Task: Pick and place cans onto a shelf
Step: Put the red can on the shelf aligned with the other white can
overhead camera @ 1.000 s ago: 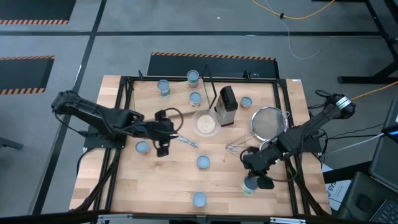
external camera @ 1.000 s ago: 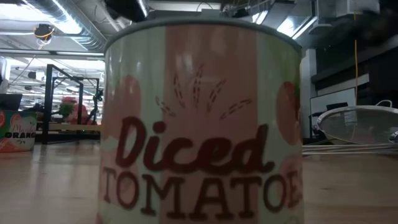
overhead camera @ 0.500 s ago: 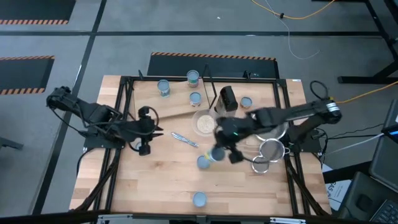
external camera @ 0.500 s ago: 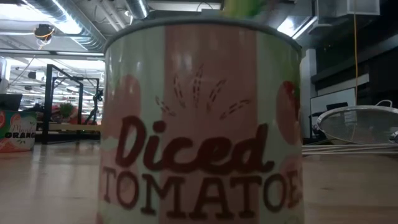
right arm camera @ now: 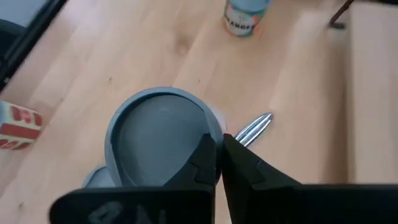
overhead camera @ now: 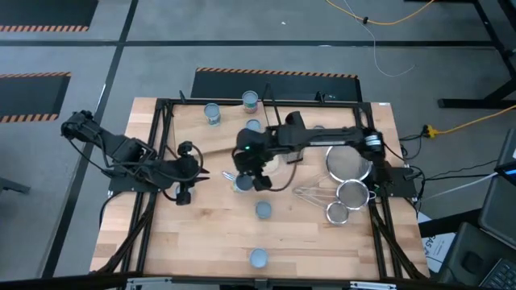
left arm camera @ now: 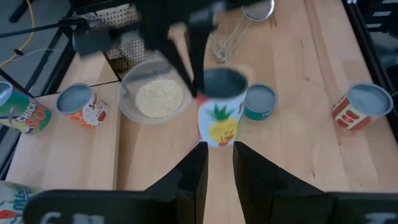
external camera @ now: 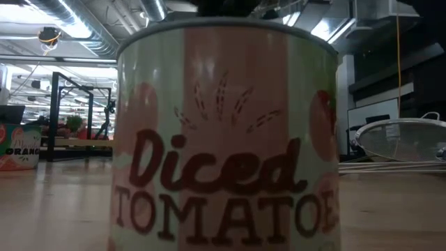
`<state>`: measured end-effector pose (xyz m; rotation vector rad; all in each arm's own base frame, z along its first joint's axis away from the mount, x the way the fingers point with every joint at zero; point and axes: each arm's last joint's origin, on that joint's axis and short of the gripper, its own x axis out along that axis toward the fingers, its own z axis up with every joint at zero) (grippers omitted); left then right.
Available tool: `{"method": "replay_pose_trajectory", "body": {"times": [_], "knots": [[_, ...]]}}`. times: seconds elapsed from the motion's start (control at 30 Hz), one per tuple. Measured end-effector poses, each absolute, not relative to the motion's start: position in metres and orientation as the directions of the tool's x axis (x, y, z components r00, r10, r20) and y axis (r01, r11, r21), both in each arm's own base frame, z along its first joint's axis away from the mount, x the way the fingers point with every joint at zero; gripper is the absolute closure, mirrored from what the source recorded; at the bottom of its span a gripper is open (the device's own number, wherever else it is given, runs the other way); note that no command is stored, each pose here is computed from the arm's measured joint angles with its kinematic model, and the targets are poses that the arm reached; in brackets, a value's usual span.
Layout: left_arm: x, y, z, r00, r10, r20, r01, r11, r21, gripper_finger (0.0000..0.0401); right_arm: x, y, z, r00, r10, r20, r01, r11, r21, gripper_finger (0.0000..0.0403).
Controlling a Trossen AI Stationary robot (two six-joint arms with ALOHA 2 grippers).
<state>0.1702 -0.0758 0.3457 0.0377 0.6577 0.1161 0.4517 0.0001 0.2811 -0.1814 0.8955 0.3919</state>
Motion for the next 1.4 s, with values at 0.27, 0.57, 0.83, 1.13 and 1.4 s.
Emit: {"method": "replay_pose_trajectory", "body": {"times": [0.27, 0.57, 0.83, 1.13, 1.4], "knots": [[0.169, -0.078, 0.346, 0.786, 0.11, -0.608, -0.084, 0.994, 0.072, 0.0332, 0.472, 0.007, 0.234, 0.45, 0.27, -0.851, -0.416, 0.907, 0.067, 0.0389], [0.169, -0.078, 0.345, 0.785, 0.111, -0.61, -0.084, 0.994, 0.073, 0.0332, 0.477, 0.03, 0.21, 0.384, 0.291, -0.876, -0.454, 0.886, 0.095, 0.0387], [0.169, -0.078, 0.345, 0.784, 0.112, -0.61, -0.084, 0.994, 0.074, 0.0332, 0.477, 0.032, 0.209, 0.386, 0.292, -0.875, -0.456, 0.885, 0.093, 0.0387], [0.169, -0.078, 0.345, 0.784, 0.111, -0.61, -0.084, 0.994, 0.074, 0.0332, 0.476, 0.032, 0.207, 0.379, 0.291, -0.878, -0.456, 0.885, 0.097, 0.0386], [0.169, -0.078, 0.345, 0.784, 0.112, -0.61, -0.084, 0.994, 0.074, 0.0332, 0.476, 0.032, 0.207, 0.379, 0.291, -0.878, -0.456, 0.885, 0.097, 0.0364]]}}
